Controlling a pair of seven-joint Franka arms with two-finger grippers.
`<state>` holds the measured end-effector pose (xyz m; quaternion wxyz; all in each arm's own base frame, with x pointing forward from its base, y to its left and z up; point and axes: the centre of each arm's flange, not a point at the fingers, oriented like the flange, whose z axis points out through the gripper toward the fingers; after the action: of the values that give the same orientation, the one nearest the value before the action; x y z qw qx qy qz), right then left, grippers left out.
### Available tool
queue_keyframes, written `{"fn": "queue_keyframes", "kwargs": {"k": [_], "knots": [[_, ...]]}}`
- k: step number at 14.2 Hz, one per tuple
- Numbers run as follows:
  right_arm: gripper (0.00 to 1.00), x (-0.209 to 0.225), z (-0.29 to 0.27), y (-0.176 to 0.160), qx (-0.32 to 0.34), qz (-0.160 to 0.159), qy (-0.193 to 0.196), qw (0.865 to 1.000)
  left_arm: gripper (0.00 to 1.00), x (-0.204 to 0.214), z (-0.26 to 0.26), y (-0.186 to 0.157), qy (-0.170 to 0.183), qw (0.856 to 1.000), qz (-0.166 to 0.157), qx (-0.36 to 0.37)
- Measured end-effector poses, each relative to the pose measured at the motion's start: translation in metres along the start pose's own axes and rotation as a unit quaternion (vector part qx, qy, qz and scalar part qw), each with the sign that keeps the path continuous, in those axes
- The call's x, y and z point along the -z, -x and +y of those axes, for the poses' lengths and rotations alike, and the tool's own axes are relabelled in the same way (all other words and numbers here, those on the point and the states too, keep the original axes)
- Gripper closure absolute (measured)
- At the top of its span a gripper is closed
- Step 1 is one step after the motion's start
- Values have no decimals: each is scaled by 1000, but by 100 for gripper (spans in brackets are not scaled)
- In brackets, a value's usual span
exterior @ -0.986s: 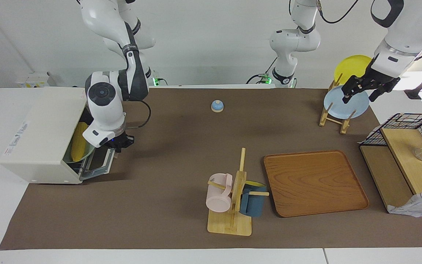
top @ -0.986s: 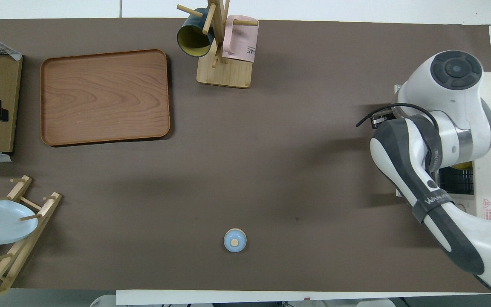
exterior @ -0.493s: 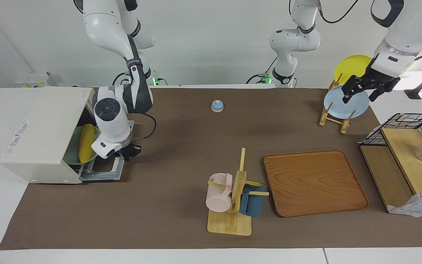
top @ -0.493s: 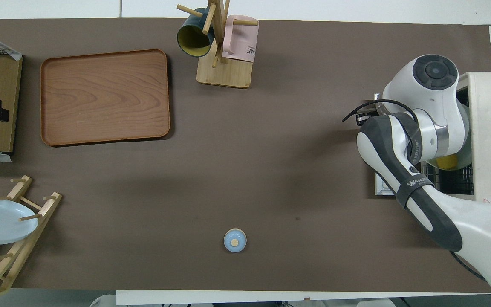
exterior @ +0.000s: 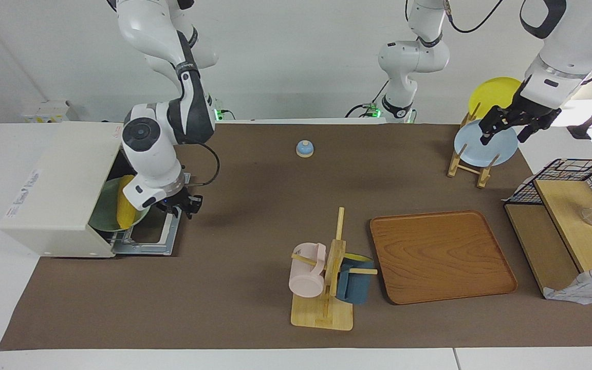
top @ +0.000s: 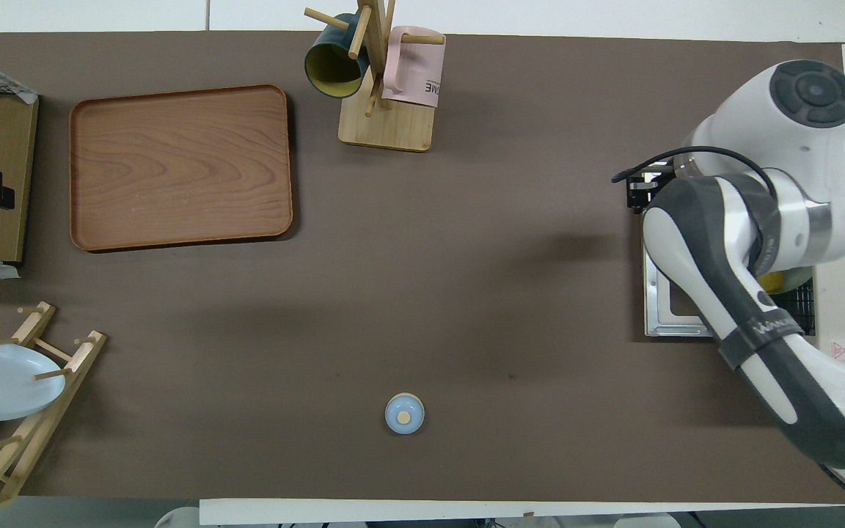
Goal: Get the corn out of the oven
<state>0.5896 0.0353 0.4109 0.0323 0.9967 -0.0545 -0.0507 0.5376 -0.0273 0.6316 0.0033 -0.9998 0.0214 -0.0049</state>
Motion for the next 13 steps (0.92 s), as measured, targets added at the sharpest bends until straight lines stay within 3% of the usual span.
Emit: {"fn": "queue_keyframes", "kwargs": {"k": [4, 10, 12, 13], "knots": [[48, -10, 53, 5, -35, -24, -2, 999, 0, 0, 0, 0, 0, 1000, 0, 0], [55, -49, 66, 10, 2, 2, 5, 1000, 0, 0, 0, 0, 0, 1000, 0, 0], [59, -56, 65, 12, 19, 7, 23, 1000, 0, 0, 0, 0, 0, 1000, 0, 0], [71, -54, 62, 12, 35, 10, 42, 998, 0, 0, 0, 0, 0, 1000, 0, 0]]}}
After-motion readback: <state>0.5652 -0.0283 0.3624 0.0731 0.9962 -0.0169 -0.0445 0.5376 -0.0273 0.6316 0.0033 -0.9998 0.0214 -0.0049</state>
